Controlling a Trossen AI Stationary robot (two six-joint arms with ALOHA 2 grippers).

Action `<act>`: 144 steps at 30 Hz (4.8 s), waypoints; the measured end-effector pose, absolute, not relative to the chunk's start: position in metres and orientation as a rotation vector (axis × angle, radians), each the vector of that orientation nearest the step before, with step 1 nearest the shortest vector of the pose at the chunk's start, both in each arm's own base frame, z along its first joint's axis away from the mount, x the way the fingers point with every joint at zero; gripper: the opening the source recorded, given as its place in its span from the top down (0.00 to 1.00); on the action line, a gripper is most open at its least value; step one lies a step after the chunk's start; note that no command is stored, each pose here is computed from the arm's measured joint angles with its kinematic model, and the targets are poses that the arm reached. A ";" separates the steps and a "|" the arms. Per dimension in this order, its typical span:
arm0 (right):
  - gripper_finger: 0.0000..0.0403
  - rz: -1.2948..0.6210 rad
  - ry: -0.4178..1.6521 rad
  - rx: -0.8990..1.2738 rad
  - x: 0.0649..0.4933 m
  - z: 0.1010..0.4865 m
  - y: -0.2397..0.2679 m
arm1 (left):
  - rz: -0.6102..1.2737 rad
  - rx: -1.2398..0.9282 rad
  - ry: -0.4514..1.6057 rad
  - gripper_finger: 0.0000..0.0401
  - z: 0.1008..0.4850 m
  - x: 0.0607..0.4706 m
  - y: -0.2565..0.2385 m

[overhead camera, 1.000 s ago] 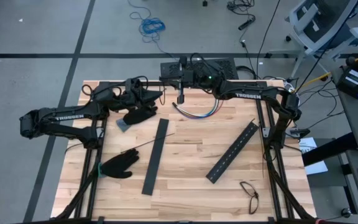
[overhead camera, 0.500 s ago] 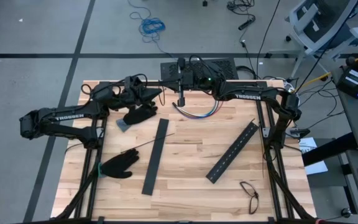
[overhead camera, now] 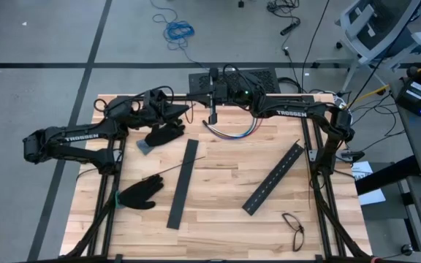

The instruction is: Ziptie cables

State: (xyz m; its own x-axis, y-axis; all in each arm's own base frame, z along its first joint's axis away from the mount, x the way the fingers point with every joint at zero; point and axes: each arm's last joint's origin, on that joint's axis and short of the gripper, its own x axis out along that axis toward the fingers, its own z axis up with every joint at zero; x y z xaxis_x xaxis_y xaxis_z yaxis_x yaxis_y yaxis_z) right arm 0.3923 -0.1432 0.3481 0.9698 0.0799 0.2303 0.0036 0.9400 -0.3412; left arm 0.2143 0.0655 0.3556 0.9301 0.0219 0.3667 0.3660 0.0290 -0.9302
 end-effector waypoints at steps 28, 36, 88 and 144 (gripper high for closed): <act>1.00 0.069 -0.266 -0.329 0.392 0.349 -0.142 | -0.242 -1.531 -0.302 1.00 0.353 0.215 0.068; 1.00 0.058 -0.254 -0.322 0.392 0.348 -0.143 | -0.243 -1.532 -0.303 1.00 0.353 0.215 0.068; 1.00 0.085 -0.238 -0.339 0.395 0.347 -0.136 | -0.252 -1.562 -0.318 1.00 0.352 0.218 0.069; 1.00 0.134 -0.269 -0.356 0.394 0.349 -0.135 | -0.182 -1.598 -0.352 1.00 0.352 0.212 0.076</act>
